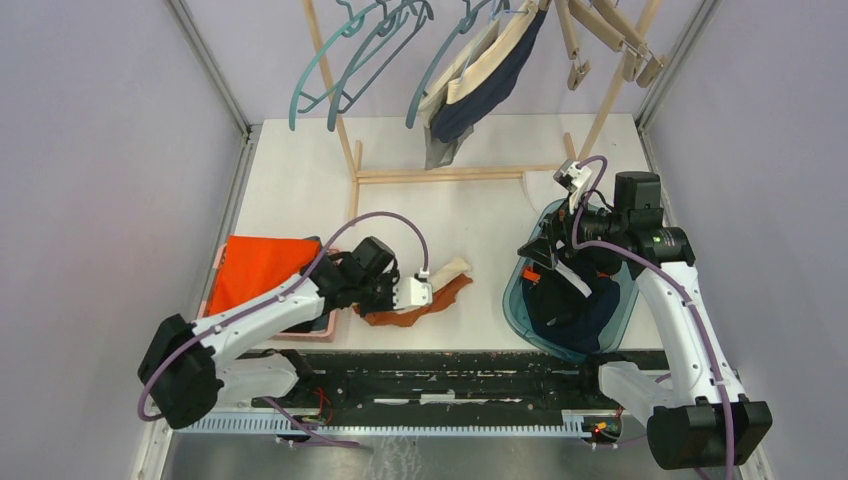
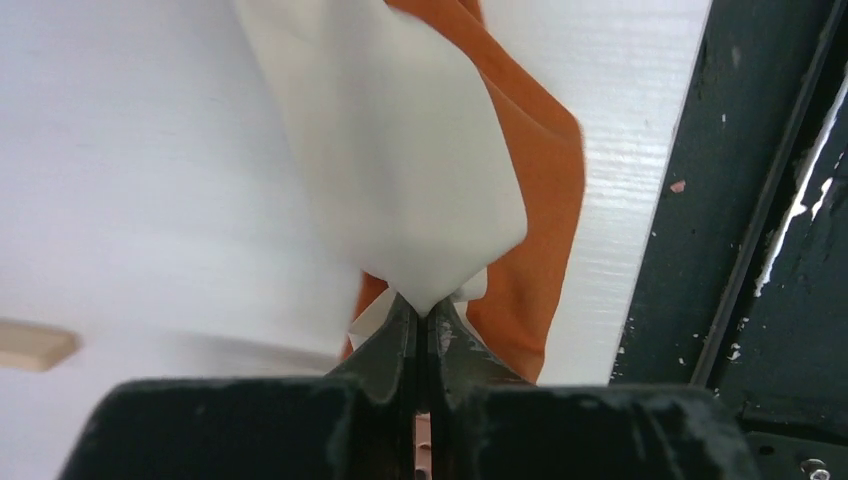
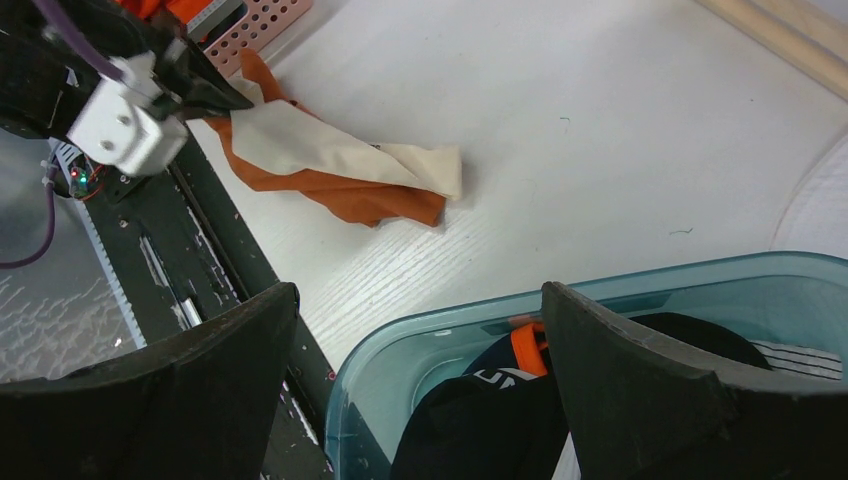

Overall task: Remove the underwear clipped to the hanger
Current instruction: Pick up the underwear from the center of the board.

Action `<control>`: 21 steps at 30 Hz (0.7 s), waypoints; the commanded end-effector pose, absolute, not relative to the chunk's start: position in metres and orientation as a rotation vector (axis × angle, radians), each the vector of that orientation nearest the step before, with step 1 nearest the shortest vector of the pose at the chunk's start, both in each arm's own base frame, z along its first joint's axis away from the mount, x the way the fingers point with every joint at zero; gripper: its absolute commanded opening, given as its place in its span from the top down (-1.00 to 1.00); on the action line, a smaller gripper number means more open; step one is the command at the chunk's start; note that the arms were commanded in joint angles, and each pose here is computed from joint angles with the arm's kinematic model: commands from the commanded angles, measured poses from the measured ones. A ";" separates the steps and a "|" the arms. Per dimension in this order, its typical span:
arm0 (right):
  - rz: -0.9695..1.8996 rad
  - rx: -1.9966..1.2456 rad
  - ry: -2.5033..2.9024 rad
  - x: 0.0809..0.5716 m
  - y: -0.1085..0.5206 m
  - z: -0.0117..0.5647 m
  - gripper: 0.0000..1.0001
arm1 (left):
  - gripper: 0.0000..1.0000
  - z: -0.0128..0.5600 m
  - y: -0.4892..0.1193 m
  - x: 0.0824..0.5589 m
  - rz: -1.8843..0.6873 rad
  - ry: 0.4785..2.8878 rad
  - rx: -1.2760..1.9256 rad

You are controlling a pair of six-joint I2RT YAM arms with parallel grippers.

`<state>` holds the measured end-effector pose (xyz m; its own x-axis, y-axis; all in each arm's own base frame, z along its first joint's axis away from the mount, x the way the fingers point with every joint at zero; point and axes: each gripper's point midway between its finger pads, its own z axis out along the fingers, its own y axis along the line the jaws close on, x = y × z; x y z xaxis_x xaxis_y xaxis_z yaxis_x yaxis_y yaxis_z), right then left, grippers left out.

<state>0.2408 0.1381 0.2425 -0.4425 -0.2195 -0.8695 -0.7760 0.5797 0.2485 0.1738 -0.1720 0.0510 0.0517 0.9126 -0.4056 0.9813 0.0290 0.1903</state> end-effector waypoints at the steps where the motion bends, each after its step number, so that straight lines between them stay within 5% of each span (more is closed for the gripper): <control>1: 0.823 -0.814 1.905 0.245 0.142 0.252 -1.00 | 0.94 0.137 -0.208 0.195 -0.266 1.665 1.790; 10: 0.936 -1.075 1.713 0.212 0.184 0.273 -1.00 | 0.94 0.270 -0.263 0.194 -0.505 1.374 1.608; 21: 1.077 -1.298 1.467 0.183 0.250 0.288 -0.96 | 0.94 0.343 -0.323 0.187 -0.888 1.277 1.414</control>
<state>0.1867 0.2259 0.2686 -0.1883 -0.2809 -0.9411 -0.9750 0.1686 0.1448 0.1925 -0.2981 0.3008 0.2293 0.4118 -0.8819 0.9613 0.0462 0.2716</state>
